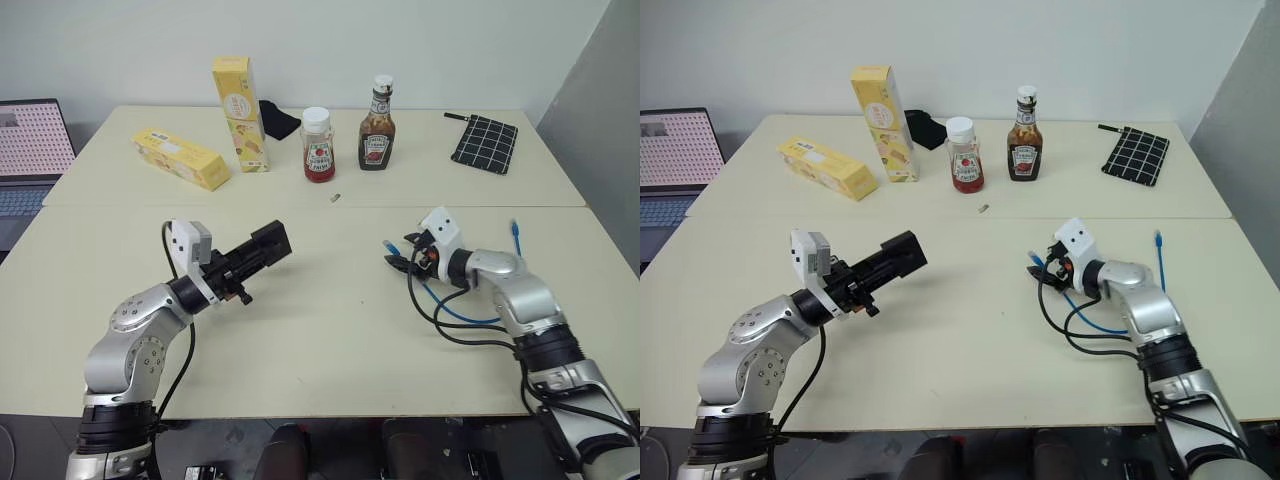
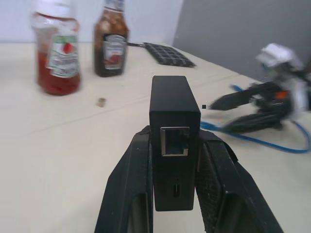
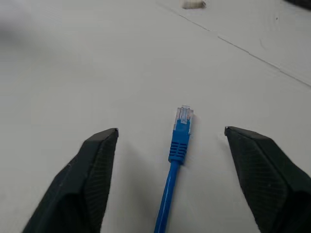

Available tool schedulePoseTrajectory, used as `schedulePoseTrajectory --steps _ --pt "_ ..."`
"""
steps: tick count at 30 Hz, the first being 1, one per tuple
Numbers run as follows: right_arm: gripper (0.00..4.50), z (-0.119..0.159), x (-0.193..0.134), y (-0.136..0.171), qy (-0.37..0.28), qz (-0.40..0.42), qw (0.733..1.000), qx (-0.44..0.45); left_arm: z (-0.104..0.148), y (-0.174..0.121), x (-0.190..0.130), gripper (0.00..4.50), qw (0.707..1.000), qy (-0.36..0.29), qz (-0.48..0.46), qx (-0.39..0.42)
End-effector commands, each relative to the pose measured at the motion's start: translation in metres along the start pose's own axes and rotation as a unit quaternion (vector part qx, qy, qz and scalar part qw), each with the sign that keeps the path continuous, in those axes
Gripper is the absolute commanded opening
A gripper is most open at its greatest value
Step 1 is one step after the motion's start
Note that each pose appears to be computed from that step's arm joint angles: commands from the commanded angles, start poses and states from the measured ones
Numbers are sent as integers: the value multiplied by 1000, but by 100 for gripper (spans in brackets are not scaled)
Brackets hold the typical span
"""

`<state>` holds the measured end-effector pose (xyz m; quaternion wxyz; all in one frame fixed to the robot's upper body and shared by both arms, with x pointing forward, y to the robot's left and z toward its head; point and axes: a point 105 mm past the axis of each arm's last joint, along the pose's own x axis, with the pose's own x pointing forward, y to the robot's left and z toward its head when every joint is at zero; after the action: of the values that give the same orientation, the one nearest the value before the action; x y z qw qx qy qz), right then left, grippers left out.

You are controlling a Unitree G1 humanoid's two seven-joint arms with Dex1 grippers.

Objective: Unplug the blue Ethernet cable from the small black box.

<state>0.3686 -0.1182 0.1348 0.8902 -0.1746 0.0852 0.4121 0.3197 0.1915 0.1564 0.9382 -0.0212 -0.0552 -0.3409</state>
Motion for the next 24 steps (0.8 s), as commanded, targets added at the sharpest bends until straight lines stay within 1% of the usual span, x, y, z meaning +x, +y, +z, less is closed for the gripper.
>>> schedulePoseTrajectory --steps 1,3,5,8,10,14,17,21,22,24 --pt "427 49 -15 34 -76 94 990 -72 13 23 -8 79 993 -43 78 72" --pt "427 60 -16 51 -90 127 985 -77 9 35 -14 79 988 -51 122 82" --pt "427 68 -11 64 -97 141 982 -85 3 46 -20 79 981 -52 160 100" --pt "427 76 2 77 -100 147 980 -90 -10 59 -28 79 970 -45 203 126" --pt "427 79 14 83 -103 144 980 -92 -19 66 -31 79 966 -49 230 110" --pt "427 78 24 89 -98 141 980 -96 -29 69 -28 79 964 -59 240 95" --pt "427 76 26 92 -94 141 981 -96 -35 71 -25 79 965 -55 239 92" --pt "427 74 26 94 -91 143 981 -94 -47 75 -28 79 965 -47 249 64" --pt "431 74 25 94 -90 143 981 -94 -51 75 -29 135 966 -43 248 60" --pt "431 74 25 95 -90 143 981 -93 -56 72 -31 168 969 -37 240 54"
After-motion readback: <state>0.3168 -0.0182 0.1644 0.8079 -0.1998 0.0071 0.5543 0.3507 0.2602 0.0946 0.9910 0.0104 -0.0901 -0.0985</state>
